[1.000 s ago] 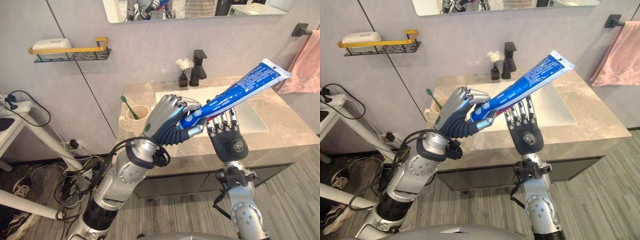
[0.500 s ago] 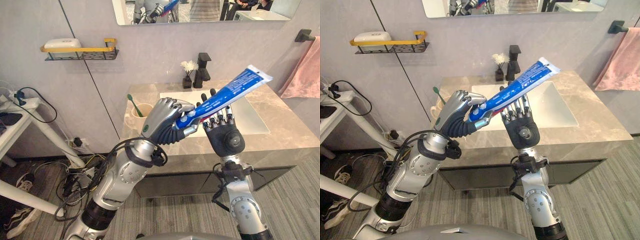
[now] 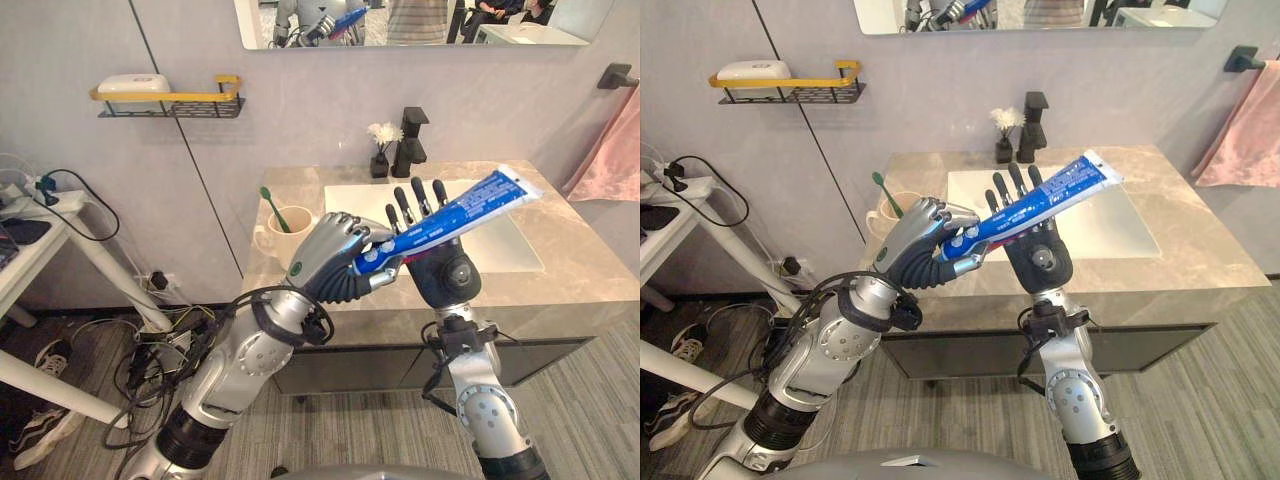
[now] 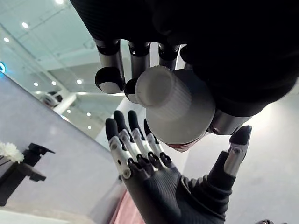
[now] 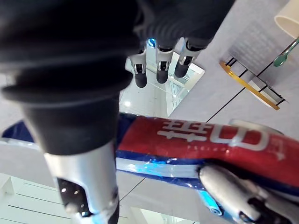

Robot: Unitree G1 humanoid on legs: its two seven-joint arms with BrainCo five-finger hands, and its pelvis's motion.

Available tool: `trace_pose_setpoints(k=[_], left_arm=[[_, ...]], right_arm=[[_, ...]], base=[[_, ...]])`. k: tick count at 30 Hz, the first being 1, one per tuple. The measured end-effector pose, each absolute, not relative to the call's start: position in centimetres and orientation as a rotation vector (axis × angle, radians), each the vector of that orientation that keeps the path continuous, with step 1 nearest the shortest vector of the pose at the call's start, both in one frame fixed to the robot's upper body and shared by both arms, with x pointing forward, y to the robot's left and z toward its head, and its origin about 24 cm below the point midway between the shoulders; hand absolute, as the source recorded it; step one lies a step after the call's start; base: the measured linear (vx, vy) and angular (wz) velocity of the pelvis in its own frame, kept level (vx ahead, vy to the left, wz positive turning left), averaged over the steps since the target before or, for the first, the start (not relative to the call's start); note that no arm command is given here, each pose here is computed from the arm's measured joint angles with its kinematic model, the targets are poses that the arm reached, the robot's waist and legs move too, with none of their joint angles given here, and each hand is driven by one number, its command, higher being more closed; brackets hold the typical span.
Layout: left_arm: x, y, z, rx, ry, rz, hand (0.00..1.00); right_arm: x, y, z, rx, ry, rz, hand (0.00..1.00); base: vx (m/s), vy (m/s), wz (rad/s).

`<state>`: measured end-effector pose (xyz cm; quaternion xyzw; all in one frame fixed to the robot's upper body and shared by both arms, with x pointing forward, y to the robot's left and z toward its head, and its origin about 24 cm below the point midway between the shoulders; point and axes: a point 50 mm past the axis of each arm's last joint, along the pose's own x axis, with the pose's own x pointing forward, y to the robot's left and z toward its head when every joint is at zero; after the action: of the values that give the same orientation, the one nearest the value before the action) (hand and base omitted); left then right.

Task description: Organize washtable

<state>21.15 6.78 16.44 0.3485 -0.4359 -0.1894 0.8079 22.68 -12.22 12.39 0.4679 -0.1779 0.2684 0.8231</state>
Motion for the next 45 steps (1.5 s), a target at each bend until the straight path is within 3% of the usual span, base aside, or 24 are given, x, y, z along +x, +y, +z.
trace_pose_setpoints(k=[9,10,28,29,45], left_arm=[[20.6,6.1,15.4,0.763,-0.907,-0.489,1.0],[20.6,6.1,15.4,0.762,-0.907,-0.492,1.0],[20.5,5.6,14.3,0.717,-0.855,-0.542,1.0],[20.4,5.7,14.1,0.713,-0.843,-0.542,0.0],[20.3,7.7,12.4,0.699,-0.713,-0.461,0.0]], right_arm=[[22.7,-11.5,11.6,1.004,-0.328,0.584,0.0],[22.7,-11.5,11.6,1.005,-0.328,0.584,1.0],[22.7,-11.8,11.6,1.014,-0.335,0.593,1.0],[22.7,-11.8,11.6,1.013,-0.334,0.596,1.0],[22.7,-13.7,10.8,0.967,-0.335,0.467,1.0]], base=[[0.0,0.0,0.0],[0.0,0.0,0.0],[0.0,0.0,0.0],[0.0,0.0,0.0],[0.0,0.0,0.0]])
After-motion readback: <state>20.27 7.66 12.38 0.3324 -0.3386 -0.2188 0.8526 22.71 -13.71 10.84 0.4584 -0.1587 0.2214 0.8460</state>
